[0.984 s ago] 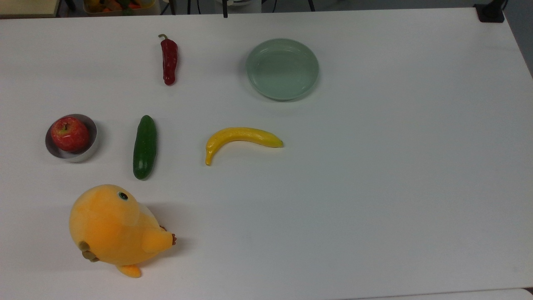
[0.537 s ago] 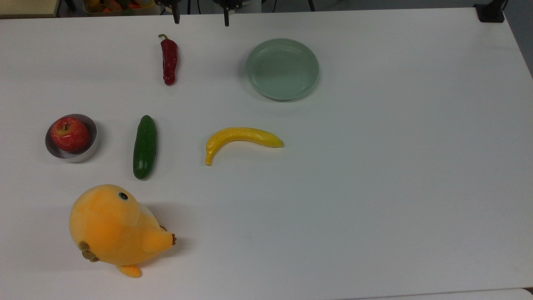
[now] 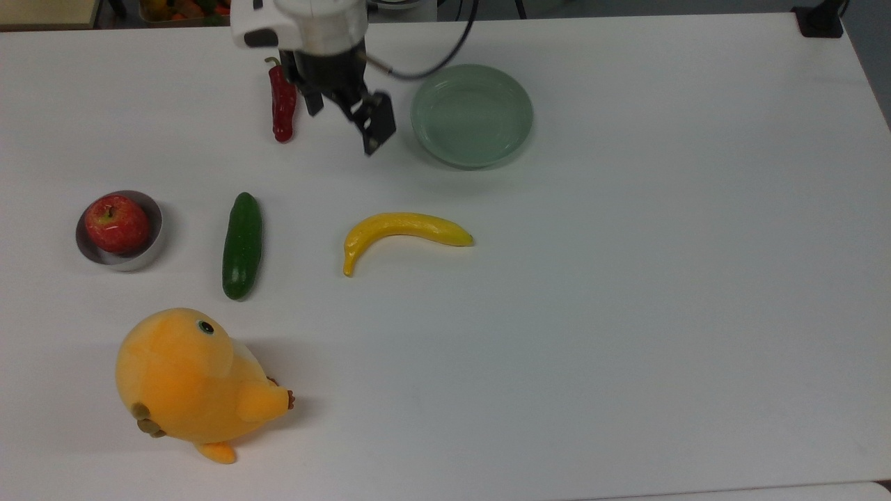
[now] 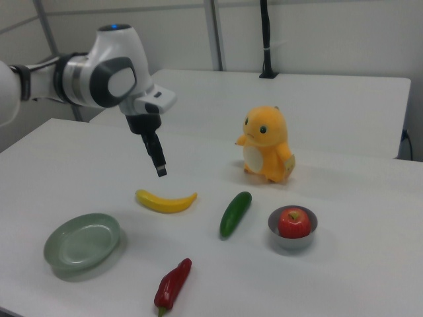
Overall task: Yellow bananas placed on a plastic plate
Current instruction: 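Move the gripper down toward the yellow banana, then close the gripper on the middle of the yellow banana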
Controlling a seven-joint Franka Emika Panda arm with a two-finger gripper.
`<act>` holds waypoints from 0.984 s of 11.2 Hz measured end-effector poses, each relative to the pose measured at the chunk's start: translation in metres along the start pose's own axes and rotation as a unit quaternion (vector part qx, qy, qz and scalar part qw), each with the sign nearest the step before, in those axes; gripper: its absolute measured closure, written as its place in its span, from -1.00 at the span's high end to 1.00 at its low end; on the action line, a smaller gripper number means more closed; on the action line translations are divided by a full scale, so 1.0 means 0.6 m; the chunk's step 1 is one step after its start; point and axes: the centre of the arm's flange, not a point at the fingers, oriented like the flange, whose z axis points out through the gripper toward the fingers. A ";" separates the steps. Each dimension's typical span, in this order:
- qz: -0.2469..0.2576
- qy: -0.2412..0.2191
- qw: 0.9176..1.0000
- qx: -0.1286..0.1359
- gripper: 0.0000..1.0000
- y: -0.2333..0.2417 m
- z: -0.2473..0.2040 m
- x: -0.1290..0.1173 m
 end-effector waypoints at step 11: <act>0.134 -0.017 0.991 -0.022 1.00 -0.090 0.259 -0.007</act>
